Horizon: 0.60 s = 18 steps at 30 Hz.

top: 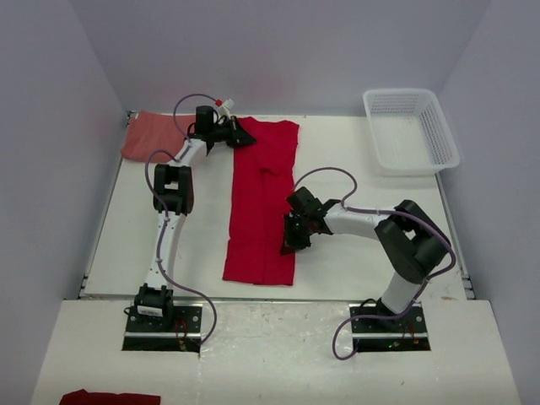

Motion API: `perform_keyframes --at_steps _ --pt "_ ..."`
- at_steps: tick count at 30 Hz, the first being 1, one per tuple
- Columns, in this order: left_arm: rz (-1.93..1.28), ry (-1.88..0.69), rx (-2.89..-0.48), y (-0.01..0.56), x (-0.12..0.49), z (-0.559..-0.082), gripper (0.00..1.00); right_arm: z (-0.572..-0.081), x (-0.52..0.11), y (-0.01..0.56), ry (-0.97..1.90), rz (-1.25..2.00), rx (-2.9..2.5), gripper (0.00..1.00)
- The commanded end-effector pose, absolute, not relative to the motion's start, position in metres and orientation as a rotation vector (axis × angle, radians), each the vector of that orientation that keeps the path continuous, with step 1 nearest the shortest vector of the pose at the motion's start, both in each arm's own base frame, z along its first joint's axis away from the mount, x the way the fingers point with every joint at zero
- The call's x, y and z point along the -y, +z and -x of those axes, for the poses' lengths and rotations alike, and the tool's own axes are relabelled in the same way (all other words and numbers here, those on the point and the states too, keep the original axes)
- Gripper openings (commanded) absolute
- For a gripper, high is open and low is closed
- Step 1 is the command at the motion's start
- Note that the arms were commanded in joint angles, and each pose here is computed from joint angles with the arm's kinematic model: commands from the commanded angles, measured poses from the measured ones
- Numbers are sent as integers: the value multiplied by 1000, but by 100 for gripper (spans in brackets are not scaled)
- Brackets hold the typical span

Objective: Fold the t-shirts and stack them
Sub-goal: Rotate the tshirt 90 degrees

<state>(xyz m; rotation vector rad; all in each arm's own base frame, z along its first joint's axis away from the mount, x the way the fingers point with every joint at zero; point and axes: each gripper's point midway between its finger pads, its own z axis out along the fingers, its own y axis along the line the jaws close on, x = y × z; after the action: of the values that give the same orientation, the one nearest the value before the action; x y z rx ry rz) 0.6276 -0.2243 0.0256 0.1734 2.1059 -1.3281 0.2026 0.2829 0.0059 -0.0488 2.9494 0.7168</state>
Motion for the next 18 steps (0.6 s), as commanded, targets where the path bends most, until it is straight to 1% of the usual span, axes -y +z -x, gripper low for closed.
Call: perform_keyframes --at_steps 1,5,8,13,18 --pt "-135 -1284 -2094 15 212 -640 0 -180 -210 -40 240 4 -3056 0" --pt "-161 -1302 -2089 18 219 -634 0 -174 -205 -40 243 -13 -3050 0" --pt "-224 -1305 -2044 34 230 -631 0 -176 -205 -36 250 -25 -3030 0" --pt "-343 -1380 -1964 72 262 -615 0 -185 -215 -27 323 45 -2962 0" --pt "-404 -1339 -1909 118 275 -607 0 -186 -239 -11 390 219 -2917 0"
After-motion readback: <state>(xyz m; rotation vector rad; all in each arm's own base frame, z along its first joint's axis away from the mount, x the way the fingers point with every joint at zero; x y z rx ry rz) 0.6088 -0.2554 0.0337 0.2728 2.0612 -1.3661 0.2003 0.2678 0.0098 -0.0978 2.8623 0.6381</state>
